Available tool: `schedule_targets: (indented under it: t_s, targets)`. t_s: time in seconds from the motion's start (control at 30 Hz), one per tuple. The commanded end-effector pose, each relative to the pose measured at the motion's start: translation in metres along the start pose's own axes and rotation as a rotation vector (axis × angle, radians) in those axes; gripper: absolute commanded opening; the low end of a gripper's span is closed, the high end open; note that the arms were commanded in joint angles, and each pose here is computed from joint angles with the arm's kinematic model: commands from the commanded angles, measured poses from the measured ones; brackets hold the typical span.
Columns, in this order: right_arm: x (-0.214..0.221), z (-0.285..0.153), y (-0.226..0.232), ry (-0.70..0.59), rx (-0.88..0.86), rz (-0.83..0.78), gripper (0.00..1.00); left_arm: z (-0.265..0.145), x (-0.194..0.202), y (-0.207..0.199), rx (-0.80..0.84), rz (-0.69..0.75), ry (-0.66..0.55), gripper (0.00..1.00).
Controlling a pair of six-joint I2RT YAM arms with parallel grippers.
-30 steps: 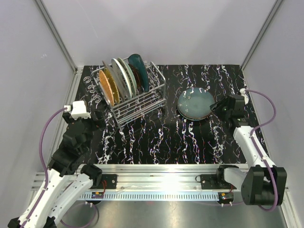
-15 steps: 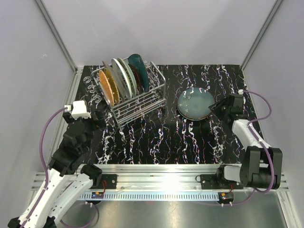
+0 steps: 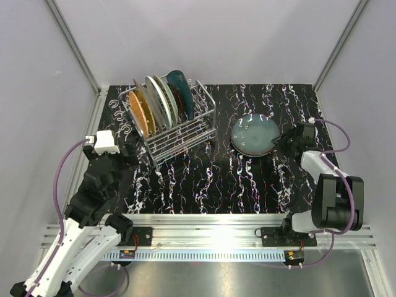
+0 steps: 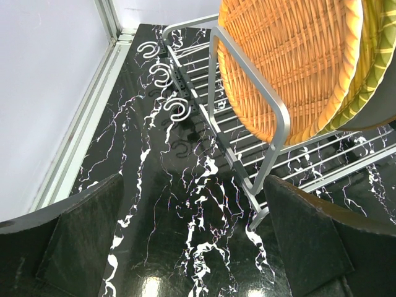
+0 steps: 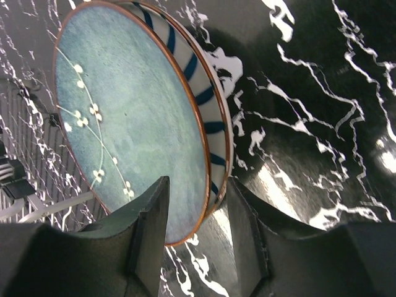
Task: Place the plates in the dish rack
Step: Grab a plate with the right arm
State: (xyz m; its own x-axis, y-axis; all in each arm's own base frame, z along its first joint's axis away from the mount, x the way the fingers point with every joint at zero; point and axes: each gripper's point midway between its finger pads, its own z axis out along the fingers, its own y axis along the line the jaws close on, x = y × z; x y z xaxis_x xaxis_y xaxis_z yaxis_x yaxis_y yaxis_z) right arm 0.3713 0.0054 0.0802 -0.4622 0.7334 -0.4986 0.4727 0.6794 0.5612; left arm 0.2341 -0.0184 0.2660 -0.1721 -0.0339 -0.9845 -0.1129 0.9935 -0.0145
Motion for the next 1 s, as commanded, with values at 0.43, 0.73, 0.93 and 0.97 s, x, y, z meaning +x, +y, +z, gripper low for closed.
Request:
schedule_targets:
  t_s: [0.43, 0.73, 0.93, 0.97]
  targets:
    - [-0.022, 0.020, 0.029, -0.049, -0.136, -0.038, 0.49, 0.004, -0.009, -0.003, 0.000, -0.012, -0.029, 0.99]
    - [-0.015, 0.031, 0.026, -0.027, -0.142, -0.028, 0.49, 0.003, -0.010, -0.002, -0.001, -0.015, -0.031, 0.99]
    - [-0.011, 0.037, 0.025, -0.023, -0.159, -0.024, 0.52, 0.003, -0.010, -0.002, -0.001, -0.017, -0.034, 0.99]
    - [-0.011, 0.039, 0.024, -0.025, -0.161, -0.025, 0.52, 0.003, -0.010, -0.002, -0.003, -0.014, -0.033, 0.99]
